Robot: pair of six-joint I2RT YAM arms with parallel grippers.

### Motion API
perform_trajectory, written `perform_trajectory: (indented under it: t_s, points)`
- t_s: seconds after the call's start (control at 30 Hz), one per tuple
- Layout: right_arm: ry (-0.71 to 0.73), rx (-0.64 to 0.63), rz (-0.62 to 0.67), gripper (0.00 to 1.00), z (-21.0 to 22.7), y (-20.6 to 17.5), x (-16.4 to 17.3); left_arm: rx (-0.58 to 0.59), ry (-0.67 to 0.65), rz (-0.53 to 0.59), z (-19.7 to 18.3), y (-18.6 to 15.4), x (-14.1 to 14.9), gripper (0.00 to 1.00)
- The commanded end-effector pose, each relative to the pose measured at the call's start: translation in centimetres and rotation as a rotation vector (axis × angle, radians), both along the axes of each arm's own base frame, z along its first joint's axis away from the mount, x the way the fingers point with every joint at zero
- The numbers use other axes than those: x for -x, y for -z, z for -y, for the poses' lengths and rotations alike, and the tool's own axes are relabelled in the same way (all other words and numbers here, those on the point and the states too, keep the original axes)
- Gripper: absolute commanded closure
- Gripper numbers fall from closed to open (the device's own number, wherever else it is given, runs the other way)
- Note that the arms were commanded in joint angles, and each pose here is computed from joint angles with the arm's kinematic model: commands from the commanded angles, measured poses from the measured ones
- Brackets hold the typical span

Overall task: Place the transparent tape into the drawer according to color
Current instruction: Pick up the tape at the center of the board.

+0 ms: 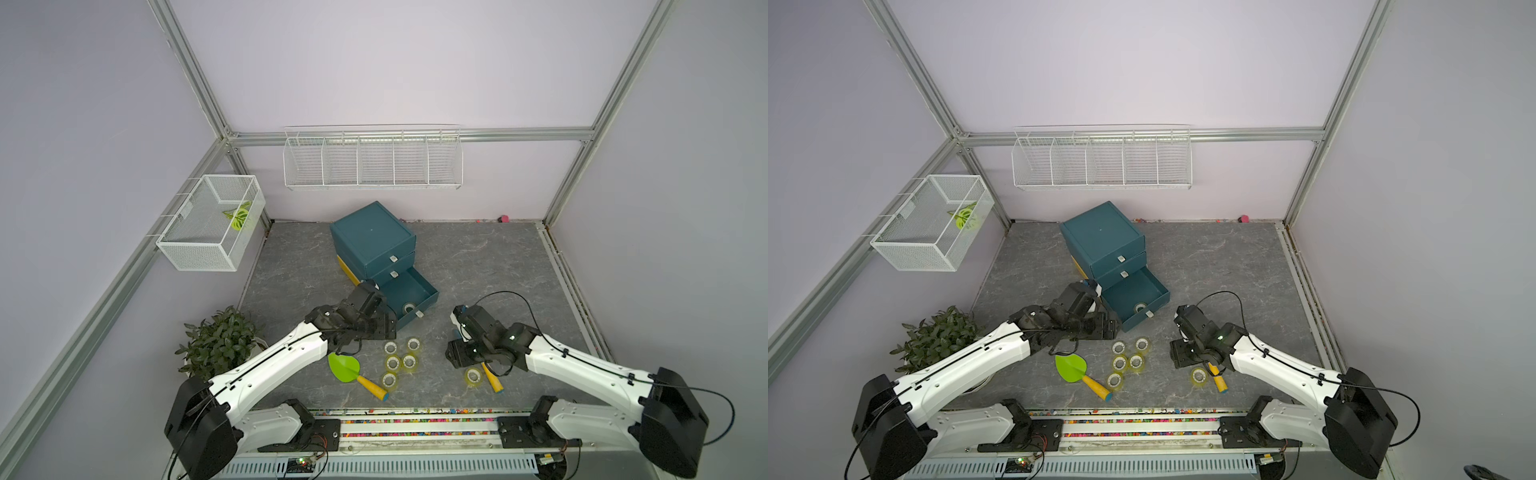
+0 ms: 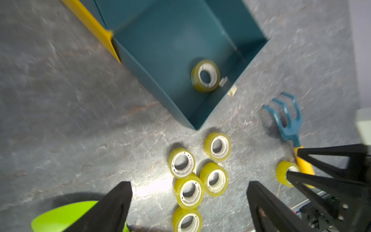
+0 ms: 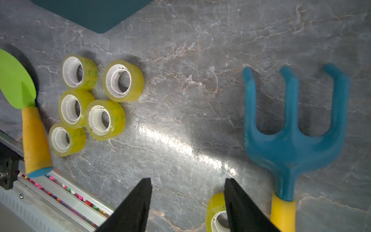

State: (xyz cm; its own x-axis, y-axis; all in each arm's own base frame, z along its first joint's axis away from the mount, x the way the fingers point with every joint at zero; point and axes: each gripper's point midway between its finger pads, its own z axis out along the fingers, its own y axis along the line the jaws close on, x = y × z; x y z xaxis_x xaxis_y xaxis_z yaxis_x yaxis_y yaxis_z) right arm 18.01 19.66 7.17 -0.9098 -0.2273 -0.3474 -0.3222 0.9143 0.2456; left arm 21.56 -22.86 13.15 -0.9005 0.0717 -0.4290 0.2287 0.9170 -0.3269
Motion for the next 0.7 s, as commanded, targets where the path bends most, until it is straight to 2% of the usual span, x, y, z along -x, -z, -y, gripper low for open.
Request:
perform_trajectory:
  t_s: [0.0, 0.23, 0.67]
  points:
    - [0.027, 0.022, 0.0, 0.37, 0.8, 0.5, 0.3, -0.054, 0.011, -0.083, 0.3, 2.6, 1.9, 0.1]
    - [0.026, 0.031, 0.023, 0.37, 0.9, 0.0, 0.0, -0.11, 0.043, -0.161, 0.2, 5.7, 3.8, 0.17]
    - [0.031, 0.045, 0.04, 0.37, 1.4, -0.4, 0.0, -0.203, 0.086, -0.119, 1.3, 7.7, 1.4, 0.27]
